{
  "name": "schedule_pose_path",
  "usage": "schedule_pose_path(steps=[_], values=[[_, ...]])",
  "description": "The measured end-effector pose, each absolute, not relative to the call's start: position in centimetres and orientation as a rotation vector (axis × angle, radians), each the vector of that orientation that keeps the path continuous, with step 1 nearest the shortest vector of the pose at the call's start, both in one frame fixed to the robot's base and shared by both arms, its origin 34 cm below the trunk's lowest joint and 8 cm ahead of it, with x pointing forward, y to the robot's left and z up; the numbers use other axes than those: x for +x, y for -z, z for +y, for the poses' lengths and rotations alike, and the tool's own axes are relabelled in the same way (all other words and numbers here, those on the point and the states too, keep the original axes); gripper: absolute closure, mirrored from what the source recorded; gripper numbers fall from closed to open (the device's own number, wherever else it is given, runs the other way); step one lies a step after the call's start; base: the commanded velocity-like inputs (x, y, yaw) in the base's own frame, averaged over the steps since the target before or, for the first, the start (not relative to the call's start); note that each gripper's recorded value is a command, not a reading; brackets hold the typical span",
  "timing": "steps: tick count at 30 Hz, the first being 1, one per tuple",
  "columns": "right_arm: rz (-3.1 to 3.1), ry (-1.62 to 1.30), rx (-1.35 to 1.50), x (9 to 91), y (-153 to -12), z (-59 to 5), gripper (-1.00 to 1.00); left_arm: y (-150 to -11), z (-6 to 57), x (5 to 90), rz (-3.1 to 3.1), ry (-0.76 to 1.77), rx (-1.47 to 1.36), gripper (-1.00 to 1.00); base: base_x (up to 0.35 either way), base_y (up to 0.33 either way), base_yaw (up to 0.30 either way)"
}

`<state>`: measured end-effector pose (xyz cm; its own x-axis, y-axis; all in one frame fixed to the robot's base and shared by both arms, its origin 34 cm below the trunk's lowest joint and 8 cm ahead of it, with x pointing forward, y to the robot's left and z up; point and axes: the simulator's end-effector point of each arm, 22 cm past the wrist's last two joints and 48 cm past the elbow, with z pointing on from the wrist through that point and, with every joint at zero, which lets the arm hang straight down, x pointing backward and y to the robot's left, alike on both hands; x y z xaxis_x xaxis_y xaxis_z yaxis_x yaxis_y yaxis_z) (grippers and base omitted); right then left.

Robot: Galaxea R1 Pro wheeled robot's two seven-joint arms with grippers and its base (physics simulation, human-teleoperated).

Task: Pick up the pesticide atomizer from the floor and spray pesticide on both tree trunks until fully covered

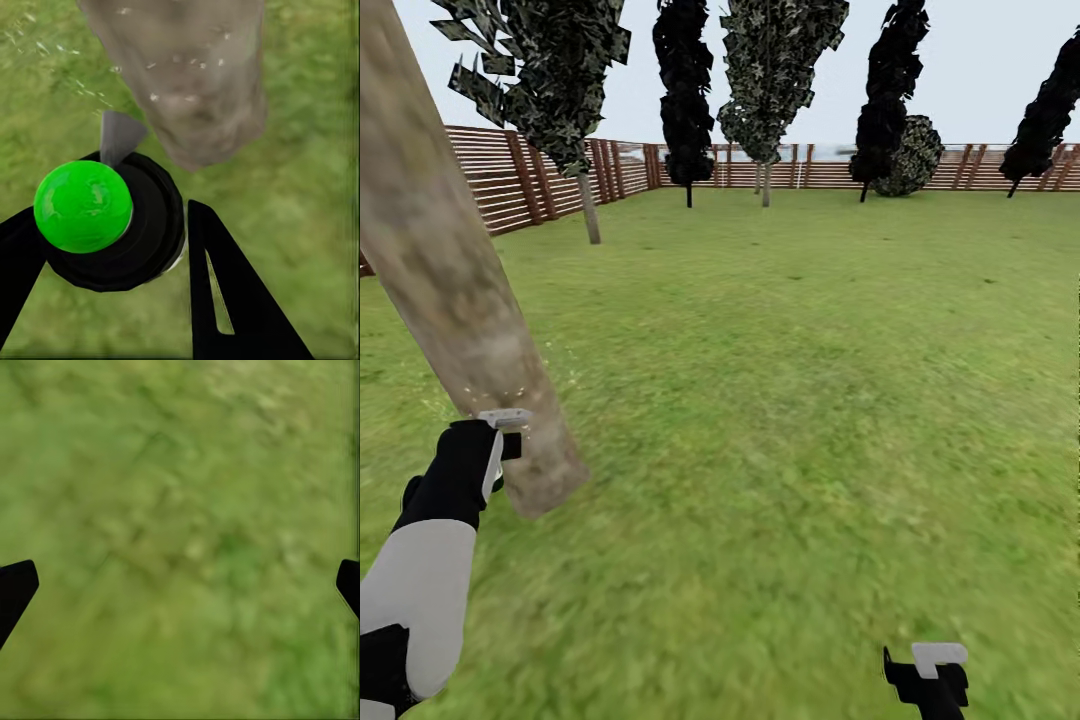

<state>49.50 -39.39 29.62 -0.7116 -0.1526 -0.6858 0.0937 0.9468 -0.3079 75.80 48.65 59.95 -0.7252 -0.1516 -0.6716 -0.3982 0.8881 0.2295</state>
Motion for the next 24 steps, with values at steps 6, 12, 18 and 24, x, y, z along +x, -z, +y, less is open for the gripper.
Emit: schedule_pose_path(steps=[6,12,18,24], values=[[2.326,0.414,-0.041,49.5,-29.63,-39.39,-1.0,-59.96,48.56,75.8,2.372,-0.477,-0.393,1.0,0.094,-0.263,0.02],[2.326,0.413,-0.041,49.52,-29.62,-39.28,-1.0,-59.95,48.49,75.82,2.372,-0.48,-0.389,1.0,0.201,-0.228,0.237],[2.326,0.413,-0.041,49.52,-29.63,-39.29,-1.0,-59.93,48.45,75.82,2.372,-0.479,-0.39,1.0,0.207,-0.224,0.276],[2.326,0.414,-0.041,49.53,-29.65,-39.38,-1.0,-59.91,48.57,75.76,2.372,-0.48,-0.397,1.0,0.207,-0.224,0.067]])
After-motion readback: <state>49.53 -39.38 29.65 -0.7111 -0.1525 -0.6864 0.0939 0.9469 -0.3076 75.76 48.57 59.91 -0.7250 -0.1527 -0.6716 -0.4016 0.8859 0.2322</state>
